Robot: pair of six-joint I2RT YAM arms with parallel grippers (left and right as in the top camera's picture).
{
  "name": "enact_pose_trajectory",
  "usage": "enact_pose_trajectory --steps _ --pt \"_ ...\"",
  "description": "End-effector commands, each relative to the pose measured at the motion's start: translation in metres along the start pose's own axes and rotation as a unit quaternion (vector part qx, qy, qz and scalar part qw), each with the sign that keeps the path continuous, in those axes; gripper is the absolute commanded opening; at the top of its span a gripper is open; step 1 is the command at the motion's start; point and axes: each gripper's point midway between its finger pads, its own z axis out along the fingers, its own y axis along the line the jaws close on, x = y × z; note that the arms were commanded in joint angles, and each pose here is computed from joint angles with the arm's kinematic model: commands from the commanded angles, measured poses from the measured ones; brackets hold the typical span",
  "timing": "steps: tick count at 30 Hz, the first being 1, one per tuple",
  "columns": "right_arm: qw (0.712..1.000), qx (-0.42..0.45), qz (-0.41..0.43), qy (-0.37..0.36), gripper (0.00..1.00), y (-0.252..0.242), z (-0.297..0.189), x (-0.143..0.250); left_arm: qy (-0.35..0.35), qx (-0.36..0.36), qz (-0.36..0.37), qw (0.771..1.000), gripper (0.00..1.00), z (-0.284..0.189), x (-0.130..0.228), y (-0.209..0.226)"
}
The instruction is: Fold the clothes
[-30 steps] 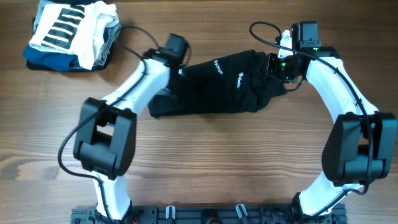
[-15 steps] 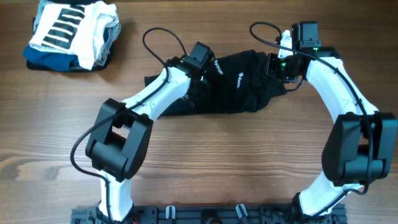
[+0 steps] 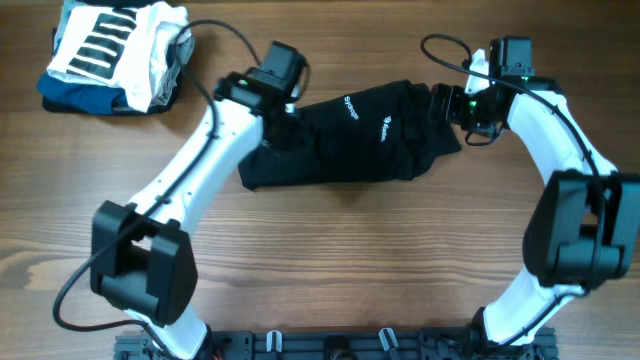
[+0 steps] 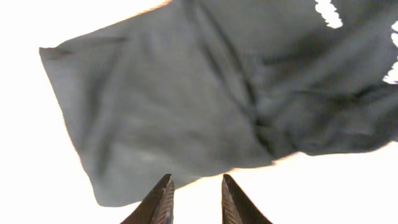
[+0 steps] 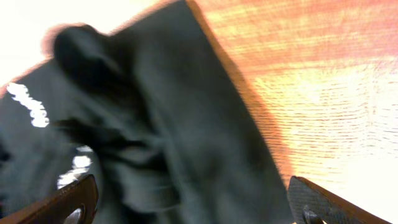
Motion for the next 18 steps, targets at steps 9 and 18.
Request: enact_pose_trajectory --steps 9,18 --pt "0.993 -0.105 -0.008 0.057 0.92 0.010 0.043 0.022 0.017 -0.040 -0.052 0.998 0.32 -0.002 -0.006 0.080" --pt "0.990 -0.108 0.076 0.041 0.04 -0.007 0.029 0.009 0.019 -0.041 -0.056 0.997 0.29 -0.002 -0.005 0.083"
